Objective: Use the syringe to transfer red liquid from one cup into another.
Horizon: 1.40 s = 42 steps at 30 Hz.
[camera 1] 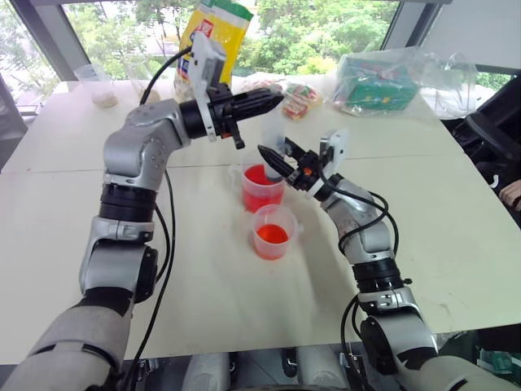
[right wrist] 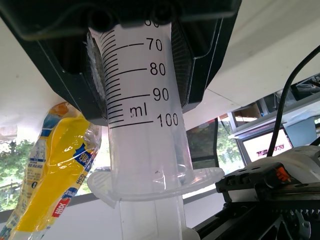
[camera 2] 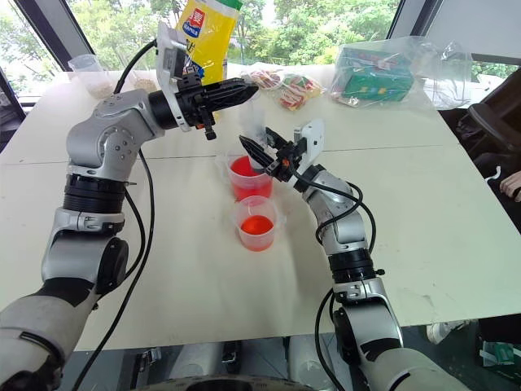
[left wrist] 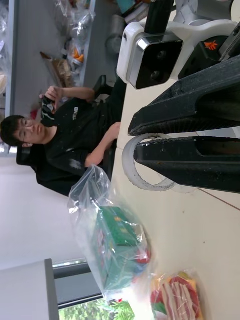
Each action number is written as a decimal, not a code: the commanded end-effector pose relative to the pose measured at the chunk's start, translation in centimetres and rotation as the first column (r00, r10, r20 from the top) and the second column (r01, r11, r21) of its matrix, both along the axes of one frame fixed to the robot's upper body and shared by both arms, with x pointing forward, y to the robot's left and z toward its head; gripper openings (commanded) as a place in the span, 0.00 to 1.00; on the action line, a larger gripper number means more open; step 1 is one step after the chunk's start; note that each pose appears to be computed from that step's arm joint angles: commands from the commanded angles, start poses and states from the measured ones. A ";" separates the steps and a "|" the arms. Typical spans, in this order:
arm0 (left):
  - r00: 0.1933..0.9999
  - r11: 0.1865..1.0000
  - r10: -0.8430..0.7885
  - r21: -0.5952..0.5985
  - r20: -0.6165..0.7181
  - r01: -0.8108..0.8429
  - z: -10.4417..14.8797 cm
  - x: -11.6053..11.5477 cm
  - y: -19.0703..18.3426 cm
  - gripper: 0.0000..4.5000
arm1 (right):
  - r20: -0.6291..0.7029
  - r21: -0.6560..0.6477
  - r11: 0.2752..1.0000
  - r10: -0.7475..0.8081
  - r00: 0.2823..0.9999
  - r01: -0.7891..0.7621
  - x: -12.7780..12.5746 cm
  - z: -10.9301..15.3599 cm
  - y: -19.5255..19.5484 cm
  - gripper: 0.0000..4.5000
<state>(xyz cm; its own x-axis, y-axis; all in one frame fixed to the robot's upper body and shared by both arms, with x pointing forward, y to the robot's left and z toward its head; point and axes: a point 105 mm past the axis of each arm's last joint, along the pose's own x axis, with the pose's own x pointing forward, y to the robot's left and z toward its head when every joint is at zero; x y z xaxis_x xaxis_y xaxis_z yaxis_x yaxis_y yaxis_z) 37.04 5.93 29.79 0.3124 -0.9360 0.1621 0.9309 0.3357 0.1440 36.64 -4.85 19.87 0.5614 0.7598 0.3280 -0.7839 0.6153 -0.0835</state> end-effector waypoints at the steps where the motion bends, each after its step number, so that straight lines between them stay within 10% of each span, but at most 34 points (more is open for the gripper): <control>1: 0.981 0.993 0.089 -0.098 0.173 -0.072 5.2 -0.5 1.5 0.01 | 0.025 -0.037 0.994 0.101 0.995 -0.100 -1.3 0.0 2.0 0.31; 11: 0.985 0.994 0.064 -0.096 0.158 -0.050 5.0 -0.8 1.3 0.01 | 0.038 -0.031 0.994 0.102 0.994 -0.100 -1.2 0.7 2.1 0.31; 22: 0.994 0.999 0.035 -0.007 0.106 -0.034 2.2 -1.8 1.8 0.98 | 0.125 0.044 0.996 0.076 0.989 -0.082 -1.3 4.9 1.6 0.31; 34: 0.995 0.995 0.095 0.035 0.030 -0.096 0.8 -3.0 6.0 0.98 | 0.155 0.095 0.992 0.070 0.985 -0.085 -2.1 7.4 0.7 0.31; 42: 0.990 0.991 0.135 0.007 0.050 -0.136 1.5 -2.5 6.4 0.98 | 0.138 0.131 0.946 0.280 0.950 -0.298 -7.3 10.3 -0.2 0.31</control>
<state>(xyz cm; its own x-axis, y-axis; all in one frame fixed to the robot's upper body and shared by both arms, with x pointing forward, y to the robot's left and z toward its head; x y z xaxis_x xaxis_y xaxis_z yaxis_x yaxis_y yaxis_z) 35.10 12.19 29.29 0.4446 -0.8879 0.1185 0.8783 0.4581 0.1370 31.28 -5.21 28.89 0.3564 0.8079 0.4694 -0.8922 0.4434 -0.0857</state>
